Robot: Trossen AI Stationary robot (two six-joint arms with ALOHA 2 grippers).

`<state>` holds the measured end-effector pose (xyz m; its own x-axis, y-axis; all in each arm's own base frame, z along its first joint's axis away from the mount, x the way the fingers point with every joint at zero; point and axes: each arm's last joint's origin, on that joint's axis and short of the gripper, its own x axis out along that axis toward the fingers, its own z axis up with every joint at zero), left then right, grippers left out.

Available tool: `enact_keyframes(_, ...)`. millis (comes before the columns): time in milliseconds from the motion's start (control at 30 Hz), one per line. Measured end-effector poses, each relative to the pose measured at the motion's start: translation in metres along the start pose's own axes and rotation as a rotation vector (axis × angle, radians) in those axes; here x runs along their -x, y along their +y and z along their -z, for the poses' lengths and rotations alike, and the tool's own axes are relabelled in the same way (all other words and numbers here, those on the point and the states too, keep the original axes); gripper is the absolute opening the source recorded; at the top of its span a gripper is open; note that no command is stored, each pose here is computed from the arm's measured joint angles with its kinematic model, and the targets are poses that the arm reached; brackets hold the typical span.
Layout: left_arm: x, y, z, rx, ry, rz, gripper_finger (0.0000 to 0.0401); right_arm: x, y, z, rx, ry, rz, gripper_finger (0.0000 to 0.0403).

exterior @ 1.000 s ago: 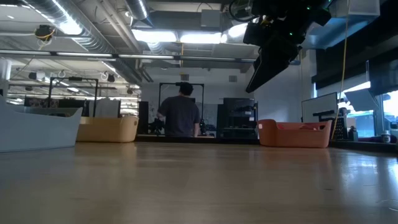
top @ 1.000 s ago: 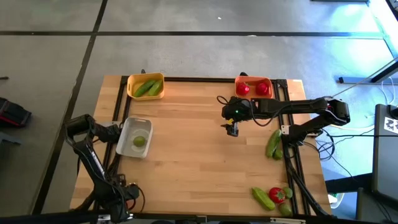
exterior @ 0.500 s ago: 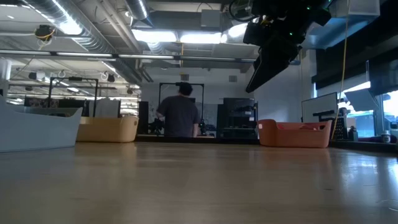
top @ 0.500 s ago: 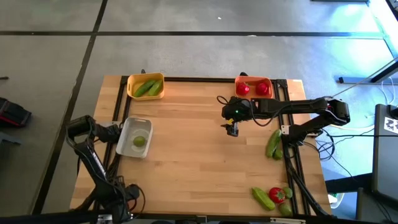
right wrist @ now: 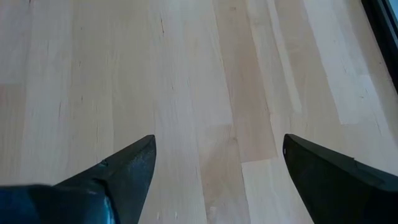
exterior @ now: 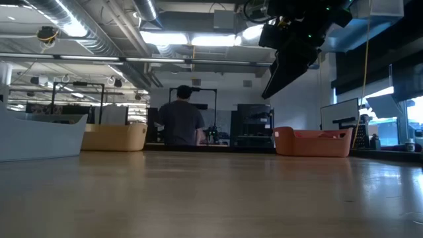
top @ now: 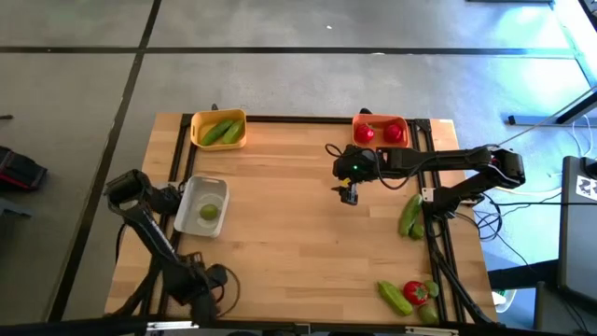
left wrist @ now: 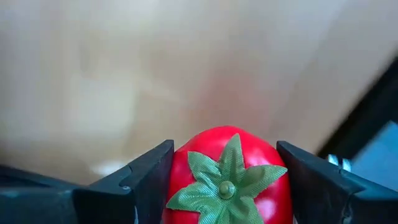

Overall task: Sort produce into baskets
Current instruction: Put the left red tomato into the orange bin

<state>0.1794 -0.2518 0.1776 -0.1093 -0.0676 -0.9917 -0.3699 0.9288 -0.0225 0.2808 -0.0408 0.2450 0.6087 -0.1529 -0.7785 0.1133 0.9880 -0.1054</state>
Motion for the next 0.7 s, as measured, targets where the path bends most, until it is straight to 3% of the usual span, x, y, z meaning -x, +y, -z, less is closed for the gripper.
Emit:
enact_keyframes(233,0.03,0.016,-0.043,-0.008,-0.201,-0.024,0.0262,0.018,-0.001,0.003,-0.037,-0.003,-0.003,0.0339)
enact_keyframes(700,0.096,0.079,-0.115,-0.048,-0.694,-0.128,0.0262,0.049,-0.001,0.005,-0.055,-0.065,-0.071,0.0339)
